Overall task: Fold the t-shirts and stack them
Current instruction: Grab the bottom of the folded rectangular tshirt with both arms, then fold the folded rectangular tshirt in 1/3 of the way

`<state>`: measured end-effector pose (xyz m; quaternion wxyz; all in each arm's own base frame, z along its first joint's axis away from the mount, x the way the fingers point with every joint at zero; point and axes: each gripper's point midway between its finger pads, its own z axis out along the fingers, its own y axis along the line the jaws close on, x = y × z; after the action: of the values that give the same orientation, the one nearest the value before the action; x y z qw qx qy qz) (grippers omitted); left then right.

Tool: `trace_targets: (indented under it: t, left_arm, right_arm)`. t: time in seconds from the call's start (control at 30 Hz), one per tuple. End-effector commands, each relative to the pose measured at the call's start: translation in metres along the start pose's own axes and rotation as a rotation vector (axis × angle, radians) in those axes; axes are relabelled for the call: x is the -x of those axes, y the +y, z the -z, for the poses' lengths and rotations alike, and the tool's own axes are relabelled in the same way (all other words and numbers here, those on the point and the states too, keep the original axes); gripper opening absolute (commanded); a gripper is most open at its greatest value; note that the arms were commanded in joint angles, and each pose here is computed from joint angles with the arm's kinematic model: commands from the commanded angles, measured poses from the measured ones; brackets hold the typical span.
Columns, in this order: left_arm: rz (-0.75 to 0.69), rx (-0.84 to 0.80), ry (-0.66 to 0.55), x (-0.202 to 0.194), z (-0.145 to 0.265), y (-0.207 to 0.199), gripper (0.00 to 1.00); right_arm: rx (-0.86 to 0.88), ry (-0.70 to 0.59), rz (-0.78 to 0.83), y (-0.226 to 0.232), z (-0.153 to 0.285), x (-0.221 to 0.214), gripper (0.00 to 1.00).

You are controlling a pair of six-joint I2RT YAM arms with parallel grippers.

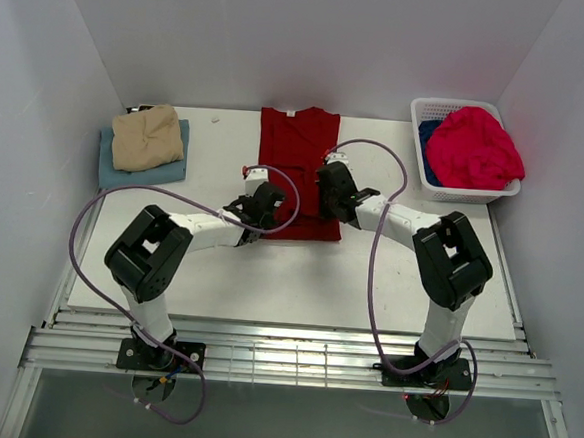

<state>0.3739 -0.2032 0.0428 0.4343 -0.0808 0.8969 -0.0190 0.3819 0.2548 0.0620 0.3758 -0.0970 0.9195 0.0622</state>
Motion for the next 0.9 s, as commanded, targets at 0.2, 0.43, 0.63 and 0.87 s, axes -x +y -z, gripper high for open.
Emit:
trace_targets:
  t: [0.2,0.43,0.63,0.87]
  left_arm:
    - [0.035,-0.104,-0.13,0.081,-0.024,-0.029,0.0]
    - [0.032,-0.105,-0.138,0.103,-0.049,-0.031,0.0]
    - [0.037,-0.105,-0.13,0.107,-0.073,-0.03,0.0]
    - [0.036,-0.098,-0.13,0.111,-0.088,-0.029,0.0]
  right_arm:
    - [0.039,-0.067,0.032,0.003,-0.023,0.065,0.08]
    - [0.038,-0.06,0.043,-0.002,-0.048,0.082,0.08]
    - [0.032,-0.058,0.038,-0.009,-0.066,0.094,0.08]
    - [0.033,-0.052,0.034,-0.015,-0.079,0.101,0.08]
